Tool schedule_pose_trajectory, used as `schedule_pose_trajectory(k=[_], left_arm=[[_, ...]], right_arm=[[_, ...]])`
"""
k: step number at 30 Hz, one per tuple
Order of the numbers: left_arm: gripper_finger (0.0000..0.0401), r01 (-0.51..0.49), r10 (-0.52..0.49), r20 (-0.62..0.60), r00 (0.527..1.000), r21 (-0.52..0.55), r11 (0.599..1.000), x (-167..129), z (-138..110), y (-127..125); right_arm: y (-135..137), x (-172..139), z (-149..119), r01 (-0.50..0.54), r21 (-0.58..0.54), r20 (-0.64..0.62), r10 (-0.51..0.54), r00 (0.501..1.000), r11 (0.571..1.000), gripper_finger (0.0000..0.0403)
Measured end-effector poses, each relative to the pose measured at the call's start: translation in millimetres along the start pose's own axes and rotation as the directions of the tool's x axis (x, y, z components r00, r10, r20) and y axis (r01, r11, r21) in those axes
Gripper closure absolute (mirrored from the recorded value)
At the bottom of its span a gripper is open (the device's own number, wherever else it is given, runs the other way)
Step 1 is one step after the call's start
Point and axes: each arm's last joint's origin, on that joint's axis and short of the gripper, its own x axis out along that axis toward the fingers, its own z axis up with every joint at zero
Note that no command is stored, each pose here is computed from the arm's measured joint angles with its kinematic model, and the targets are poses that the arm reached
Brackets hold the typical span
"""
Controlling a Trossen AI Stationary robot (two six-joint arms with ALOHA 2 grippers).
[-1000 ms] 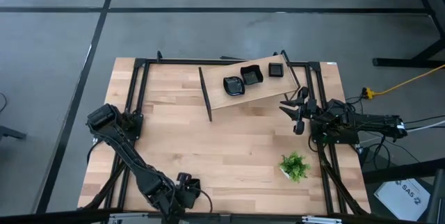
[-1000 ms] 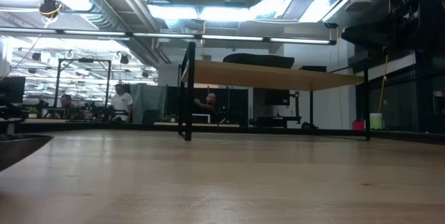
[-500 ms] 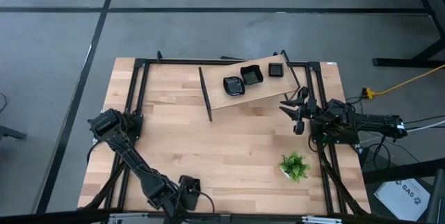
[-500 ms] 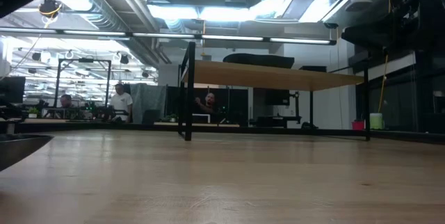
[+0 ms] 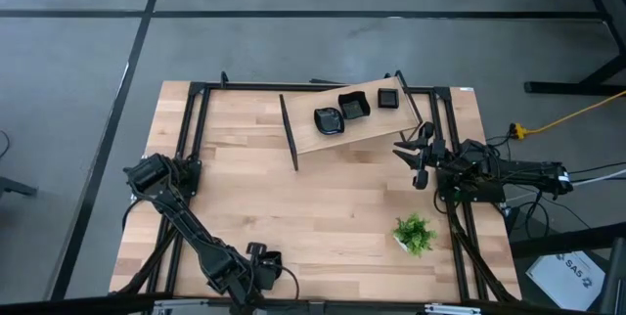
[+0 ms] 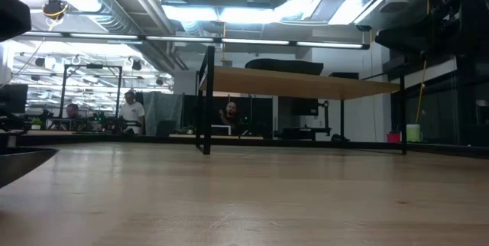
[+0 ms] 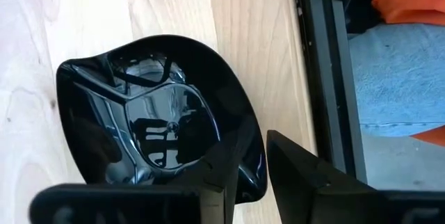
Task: Pick & Place Mini shaped plates
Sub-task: Stack the leaf-shaped plate on top of the leaf-shaped plate on the shelf
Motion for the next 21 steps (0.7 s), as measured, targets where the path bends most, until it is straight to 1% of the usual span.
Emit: schedule_pose_trajectory(k=[6, 11, 14, 16, 21], left_arm=[[0.0333, 0.0, 0.0, 0.0, 1.0, -0.011, 1.0, 1.3, -0.1, -0.2], [0.0333, 0.005, -0.005, -0.047, 0.999, -0.007, 1.0, 17.7, -4.4, -0.8], [0.0333, -0.003, 0.003, -0.046, 0.999, -0.005, 1.0, 20.2, -4.6, -0.8], [0.0333, -0.021, 0.021, -0.03, 0.999, -0.003, 1.0, 20.0, -4.1, -0.6], [0.0337, -0.11, 0.11, -0.019, 0.994, 0.025, 0.994, 11.9, -1.0, -1.8]], right_arm=[[0.0, 0.0, 0.0, 0.0, 0.0, 0.0, 0.0, 1.0, 1.0, 0.0302], [0.0, 0.0, 0.0, 0.0, 0.0, 0.0, 0.0, 1.0, 1.0, 0.0302], [0.0, 0.0, 0.0, 0.0, 0.0, 0.0, 0.0, 1.0, 1.0, 0.0302], [0.0, 0.0, 0.0, 0.0, 0.0, 0.0, 0.0, 1.0, 1.0, 0.0302], [0.0, 0.0, 0.0, 0.0, 0.0, 0.0, 0.0, 1.0, 1.0, 0.0302]])
